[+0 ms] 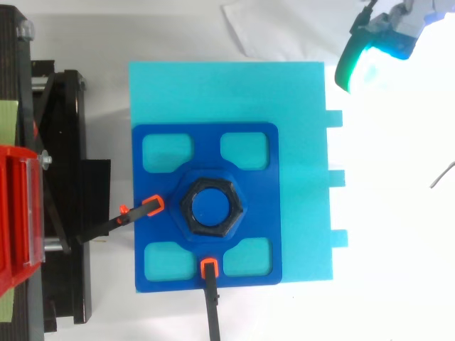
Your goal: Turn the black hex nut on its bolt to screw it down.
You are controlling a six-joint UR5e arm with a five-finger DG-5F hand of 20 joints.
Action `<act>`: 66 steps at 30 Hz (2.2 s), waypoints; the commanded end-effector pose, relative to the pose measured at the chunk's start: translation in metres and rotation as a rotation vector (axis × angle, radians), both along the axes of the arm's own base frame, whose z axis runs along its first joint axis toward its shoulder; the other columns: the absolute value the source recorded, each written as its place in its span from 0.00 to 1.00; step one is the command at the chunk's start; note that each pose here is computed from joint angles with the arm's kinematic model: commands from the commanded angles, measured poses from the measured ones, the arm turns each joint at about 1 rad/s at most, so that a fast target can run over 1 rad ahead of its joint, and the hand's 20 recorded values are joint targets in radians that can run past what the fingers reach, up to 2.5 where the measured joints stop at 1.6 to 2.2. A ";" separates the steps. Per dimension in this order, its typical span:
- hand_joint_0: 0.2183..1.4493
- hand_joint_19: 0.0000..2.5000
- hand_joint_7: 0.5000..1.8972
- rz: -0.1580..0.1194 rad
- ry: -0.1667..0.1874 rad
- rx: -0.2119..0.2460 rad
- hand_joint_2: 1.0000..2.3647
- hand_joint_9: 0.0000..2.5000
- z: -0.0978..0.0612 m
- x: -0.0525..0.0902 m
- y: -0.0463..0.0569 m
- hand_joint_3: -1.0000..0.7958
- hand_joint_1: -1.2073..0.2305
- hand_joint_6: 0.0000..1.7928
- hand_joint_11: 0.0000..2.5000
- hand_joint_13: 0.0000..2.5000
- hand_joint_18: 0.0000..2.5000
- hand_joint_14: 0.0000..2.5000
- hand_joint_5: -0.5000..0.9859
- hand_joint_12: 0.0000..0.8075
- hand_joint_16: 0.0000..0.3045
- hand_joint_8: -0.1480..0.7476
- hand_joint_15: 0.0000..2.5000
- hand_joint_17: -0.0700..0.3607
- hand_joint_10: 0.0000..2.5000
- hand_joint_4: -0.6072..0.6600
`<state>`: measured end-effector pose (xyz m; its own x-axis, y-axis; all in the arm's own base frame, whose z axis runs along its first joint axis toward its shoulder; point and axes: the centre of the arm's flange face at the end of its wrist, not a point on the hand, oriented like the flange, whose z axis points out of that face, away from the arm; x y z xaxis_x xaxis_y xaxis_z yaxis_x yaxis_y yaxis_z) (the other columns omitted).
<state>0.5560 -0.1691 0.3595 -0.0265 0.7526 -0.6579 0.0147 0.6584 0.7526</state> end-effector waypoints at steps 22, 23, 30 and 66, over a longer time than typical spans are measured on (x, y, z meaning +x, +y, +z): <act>0.19 0.09 0.13 -0.003 0.004 0.008 0.00 0.00 0.000 0.000 0.000 0.28 0.69 0.28 0.00 0.00 0.00 0.00 0.15 0.45 0.21 0.42 0.00 0.49 0.00 0.58; 0.20 0.08 0.12 -0.003 0.002 0.009 0.00 0.00 0.000 0.000 0.000 0.28 0.70 0.28 0.00 0.00 0.00 0.00 0.15 0.43 0.19 0.40 0.00 0.47 0.00 0.55; 0.21 0.07 0.07 -0.003 0.004 0.009 0.00 0.00 0.000 0.000 0.000 0.28 0.78 0.28 0.00 0.00 0.00 0.00 0.14 0.38 0.17 0.31 0.00 0.43 0.00 0.48; 0.19 0.05 0.00 -0.003 0.004 0.009 0.00 0.00 0.000 0.000 0.000 0.28 0.70 0.28 0.00 0.00 0.00 0.00 0.16 0.39 0.18 0.33 0.00 0.44 0.00 0.56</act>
